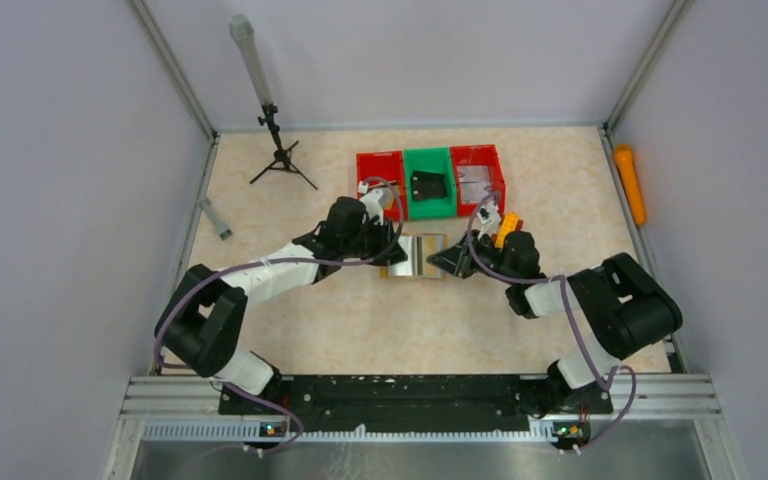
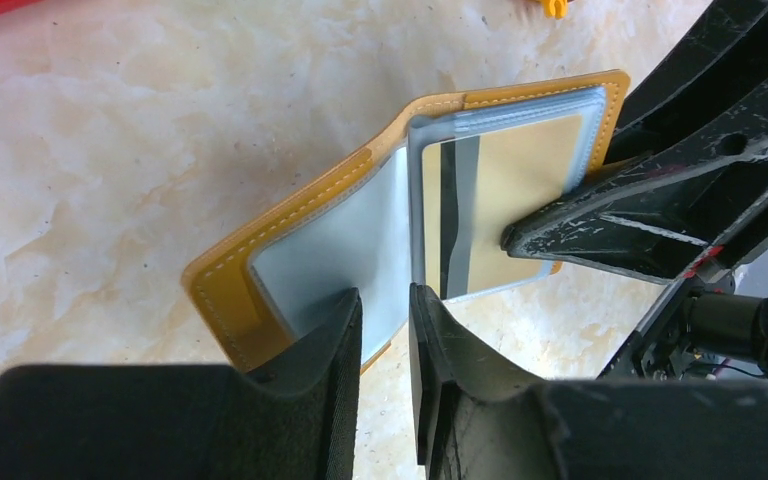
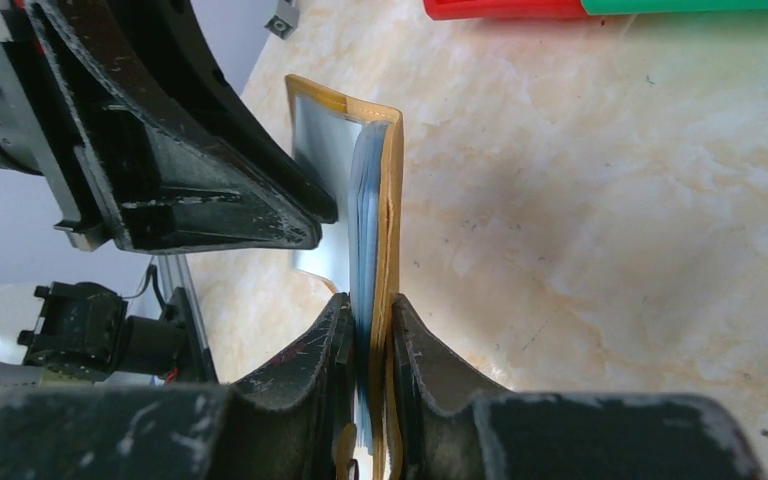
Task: Take the credit cards out of the card holder
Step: Open the card holder at the center of the board, then remove the credit card from the card holder.
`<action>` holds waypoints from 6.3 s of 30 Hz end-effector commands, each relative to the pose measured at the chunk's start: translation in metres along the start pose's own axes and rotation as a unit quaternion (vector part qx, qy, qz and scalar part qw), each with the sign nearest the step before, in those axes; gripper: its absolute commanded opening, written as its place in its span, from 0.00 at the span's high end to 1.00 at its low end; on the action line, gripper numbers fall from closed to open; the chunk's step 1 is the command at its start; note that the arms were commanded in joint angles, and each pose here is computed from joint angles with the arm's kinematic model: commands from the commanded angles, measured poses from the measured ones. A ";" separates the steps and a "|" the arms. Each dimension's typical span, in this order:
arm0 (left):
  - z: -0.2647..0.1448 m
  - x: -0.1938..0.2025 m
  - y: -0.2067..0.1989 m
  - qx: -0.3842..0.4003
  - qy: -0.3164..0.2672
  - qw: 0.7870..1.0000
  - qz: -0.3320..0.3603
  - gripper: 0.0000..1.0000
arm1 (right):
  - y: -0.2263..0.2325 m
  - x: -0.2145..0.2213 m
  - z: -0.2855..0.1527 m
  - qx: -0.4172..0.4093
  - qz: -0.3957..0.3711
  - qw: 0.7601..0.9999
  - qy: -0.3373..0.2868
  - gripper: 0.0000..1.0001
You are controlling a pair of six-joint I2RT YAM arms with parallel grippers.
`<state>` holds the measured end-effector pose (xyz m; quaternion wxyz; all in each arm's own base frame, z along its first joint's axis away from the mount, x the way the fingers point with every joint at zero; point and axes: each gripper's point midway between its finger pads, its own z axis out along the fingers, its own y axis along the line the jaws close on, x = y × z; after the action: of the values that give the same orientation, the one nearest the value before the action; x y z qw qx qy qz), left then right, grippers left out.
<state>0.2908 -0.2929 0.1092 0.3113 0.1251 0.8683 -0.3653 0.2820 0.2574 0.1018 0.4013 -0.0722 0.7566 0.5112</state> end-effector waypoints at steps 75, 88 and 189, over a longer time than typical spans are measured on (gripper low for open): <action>-0.048 -0.030 -0.051 0.260 -0.052 0.964 -0.030 0.70 | 0.079 -0.033 -0.024 -0.211 0.014 0.977 -0.043 0.94; -0.034 -0.017 -0.070 0.297 0.001 0.955 -0.026 0.82 | 0.081 -0.033 -0.024 -0.219 0.019 0.975 -0.043 0.94; -0.035 -0.020 -0.056 0.281 -0.001 0.958 -0.048 0.97 | 0.082 -0.043 -0.035 -0.223 0.017 0.973 -0.052 1.00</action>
<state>0.2612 -0.3044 0.1570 0.2230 0.1451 0.7504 -0.6051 0.2569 0.2573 0.1491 0.3264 -0.0509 0.6754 0.6593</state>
